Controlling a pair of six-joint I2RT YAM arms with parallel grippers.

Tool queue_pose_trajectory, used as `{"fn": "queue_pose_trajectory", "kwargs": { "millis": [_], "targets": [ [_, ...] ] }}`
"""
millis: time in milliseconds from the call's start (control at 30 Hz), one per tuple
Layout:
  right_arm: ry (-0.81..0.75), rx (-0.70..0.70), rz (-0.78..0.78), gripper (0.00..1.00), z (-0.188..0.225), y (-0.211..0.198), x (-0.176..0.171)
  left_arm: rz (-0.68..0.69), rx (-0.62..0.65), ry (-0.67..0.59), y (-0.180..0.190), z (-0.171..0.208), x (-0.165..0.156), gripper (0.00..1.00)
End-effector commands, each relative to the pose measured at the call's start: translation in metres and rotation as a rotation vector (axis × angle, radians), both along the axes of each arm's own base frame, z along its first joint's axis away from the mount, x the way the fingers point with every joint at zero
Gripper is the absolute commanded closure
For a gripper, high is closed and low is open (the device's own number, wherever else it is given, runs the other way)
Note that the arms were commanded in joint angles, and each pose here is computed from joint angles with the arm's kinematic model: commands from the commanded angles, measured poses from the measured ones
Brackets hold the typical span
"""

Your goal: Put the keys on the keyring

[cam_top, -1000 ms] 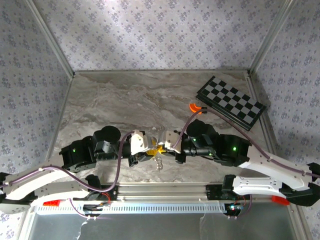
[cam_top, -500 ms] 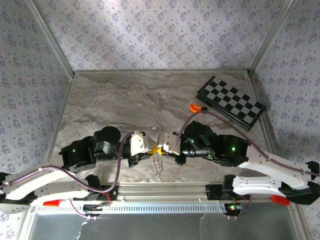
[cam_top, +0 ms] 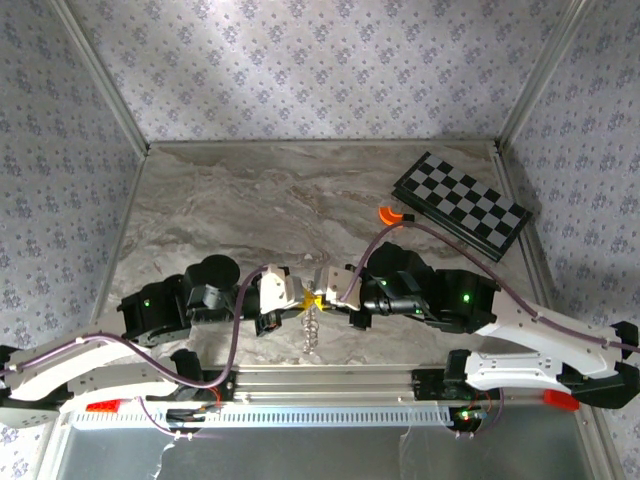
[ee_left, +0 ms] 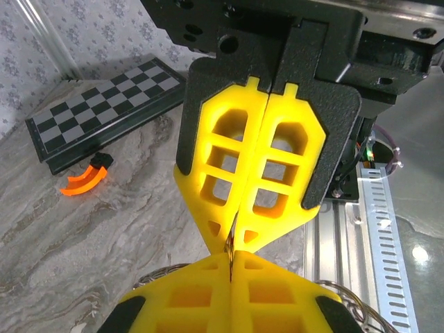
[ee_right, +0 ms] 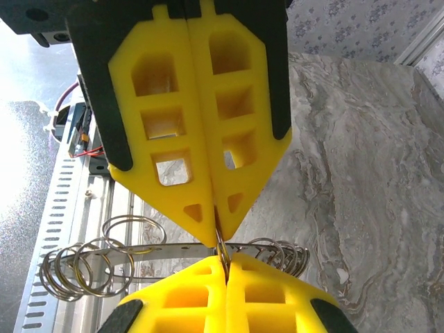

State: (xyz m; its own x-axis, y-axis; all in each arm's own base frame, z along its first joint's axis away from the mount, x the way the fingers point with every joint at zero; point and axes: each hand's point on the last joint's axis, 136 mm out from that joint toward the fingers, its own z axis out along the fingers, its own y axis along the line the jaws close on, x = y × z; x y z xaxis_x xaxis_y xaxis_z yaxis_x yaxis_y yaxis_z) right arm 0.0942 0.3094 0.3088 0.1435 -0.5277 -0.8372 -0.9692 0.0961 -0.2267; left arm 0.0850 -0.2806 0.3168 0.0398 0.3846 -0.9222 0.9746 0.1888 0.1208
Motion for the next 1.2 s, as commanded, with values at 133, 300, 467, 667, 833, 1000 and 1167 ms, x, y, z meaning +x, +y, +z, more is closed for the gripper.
{"fn": "queue_pose_trajectory", "kwargs": {
  "millis": [133, 300, 467, 667, 833, 1000, 1167],
  "targets": [
    [0.017, 0.073, 0.025, 1.0, 0.017, -0.001, -0.008, -0.024, -0.128, -0.026, -0.009, 0.021, -0.004, 1.0],
    [0.045, 0.109, 0.017, 0.94, 0.022, -0.001, -0.007, -0.024, -0.197, -0.048, -0.007, 0.028, -0.005, 1.0],
    [0.085, 0.14, 0.015, 0.9, 0.022, 0.0, -0.006, -0.031, -0.276, -0.061, 0.001, 0.039, -0.01, 1.0],
    [0.118, 0.156, 0.007, 0.9, 0.019, 0.0, -0.003, -0.032, -0.355, -0.072, 0.01, 0.049, -0.013, 1.0],
    [0.127, 0.183, 0.008, 0.81, 0.023, 0.0, -0.002, -0.04, -0.377, -0.072, 0.012, 0.05, -0.016, 1.0],
    [0.151, 0.212, 0.019, 0.75, 0.024, 0.0, -0.004, -0.048, -0.394, -0.073, 0.012, 0.051, -0.017, 1.0],
    [0.171, 0.232, 0.018, 0.74, 0.025, -0.001, -0.002, -0.055, -0.411, -0.075, 0.012, 0.052, -0.019, 1.0]
  ]
}}
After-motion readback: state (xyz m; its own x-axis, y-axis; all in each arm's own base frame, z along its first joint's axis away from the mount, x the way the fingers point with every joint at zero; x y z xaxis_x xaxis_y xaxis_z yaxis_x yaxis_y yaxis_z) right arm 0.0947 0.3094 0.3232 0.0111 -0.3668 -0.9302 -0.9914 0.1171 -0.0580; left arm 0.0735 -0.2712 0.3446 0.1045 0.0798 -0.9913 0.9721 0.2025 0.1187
